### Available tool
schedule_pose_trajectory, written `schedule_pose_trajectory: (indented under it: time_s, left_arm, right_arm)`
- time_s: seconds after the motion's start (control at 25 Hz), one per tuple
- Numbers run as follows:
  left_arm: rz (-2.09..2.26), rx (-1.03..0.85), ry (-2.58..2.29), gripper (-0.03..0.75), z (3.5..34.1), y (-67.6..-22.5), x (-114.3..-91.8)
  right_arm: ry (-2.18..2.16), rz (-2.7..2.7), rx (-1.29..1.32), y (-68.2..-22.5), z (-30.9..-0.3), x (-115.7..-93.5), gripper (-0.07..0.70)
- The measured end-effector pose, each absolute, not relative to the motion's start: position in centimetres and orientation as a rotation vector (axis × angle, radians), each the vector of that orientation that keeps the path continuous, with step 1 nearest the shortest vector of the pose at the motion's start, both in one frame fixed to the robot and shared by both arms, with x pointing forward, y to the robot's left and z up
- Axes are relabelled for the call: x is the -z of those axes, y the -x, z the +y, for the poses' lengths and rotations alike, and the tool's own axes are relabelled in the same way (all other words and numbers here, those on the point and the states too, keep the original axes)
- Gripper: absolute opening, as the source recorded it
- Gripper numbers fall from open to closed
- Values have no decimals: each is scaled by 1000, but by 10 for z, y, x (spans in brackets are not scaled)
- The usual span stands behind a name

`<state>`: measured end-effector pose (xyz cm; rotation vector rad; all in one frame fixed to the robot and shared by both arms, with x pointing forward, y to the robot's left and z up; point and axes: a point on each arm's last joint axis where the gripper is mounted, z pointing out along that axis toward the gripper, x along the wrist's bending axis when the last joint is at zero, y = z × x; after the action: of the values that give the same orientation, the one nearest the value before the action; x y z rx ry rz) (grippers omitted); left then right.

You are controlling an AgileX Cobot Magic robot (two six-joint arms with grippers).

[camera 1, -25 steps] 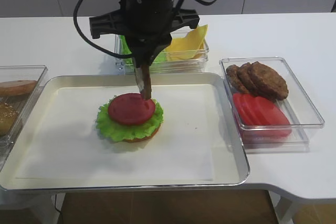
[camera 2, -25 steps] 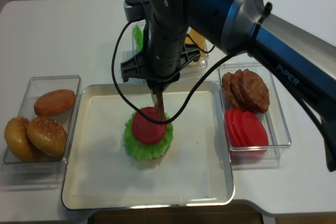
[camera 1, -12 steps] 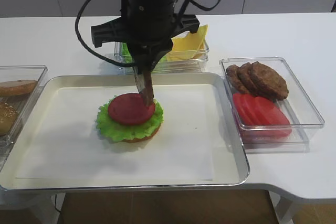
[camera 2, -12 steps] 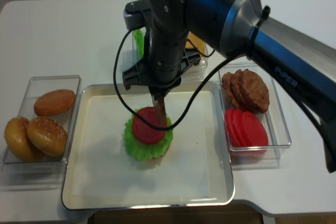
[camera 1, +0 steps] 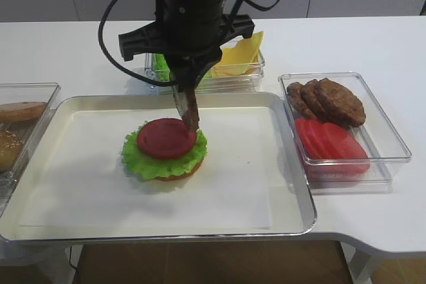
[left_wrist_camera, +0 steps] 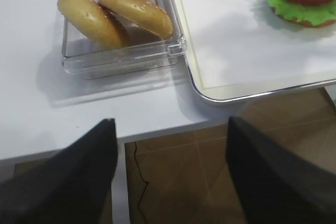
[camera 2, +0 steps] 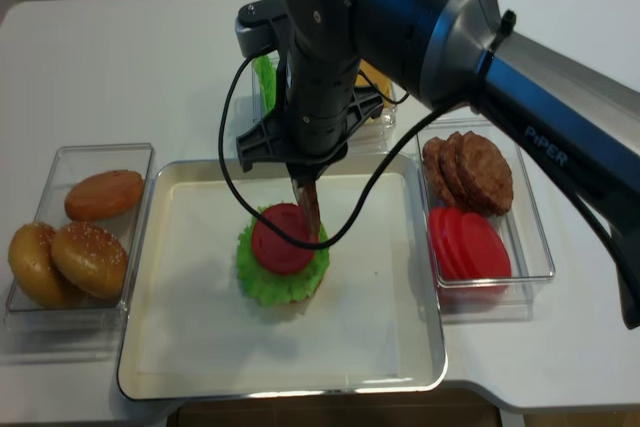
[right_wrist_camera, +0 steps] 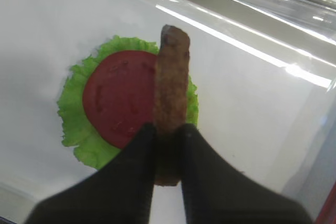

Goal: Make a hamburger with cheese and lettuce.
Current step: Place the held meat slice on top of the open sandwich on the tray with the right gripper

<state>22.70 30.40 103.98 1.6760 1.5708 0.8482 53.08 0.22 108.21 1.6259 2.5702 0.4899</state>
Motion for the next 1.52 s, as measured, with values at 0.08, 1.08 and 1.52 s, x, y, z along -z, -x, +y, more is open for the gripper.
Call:
schedule_pose_trajectory:
  time_s: [0.08, 1.08, 1.52]
  left_arm:
    - [1571, -848, -1676, 484, 304, -227, -1040]
    - [1571, -848, -1676, 484, 304, -227, -1040]
    - [1571, -848, -1676, 484, 304, -227, -1040]
  right_arm:
    - [-1621, 2566, -487, -531, 2, -1082, 127]
    - [-1621, 2573, -467, -533, 3, -1077, 126]
    - [-1623, 2576, -455, -534, 4, -1073, 125]
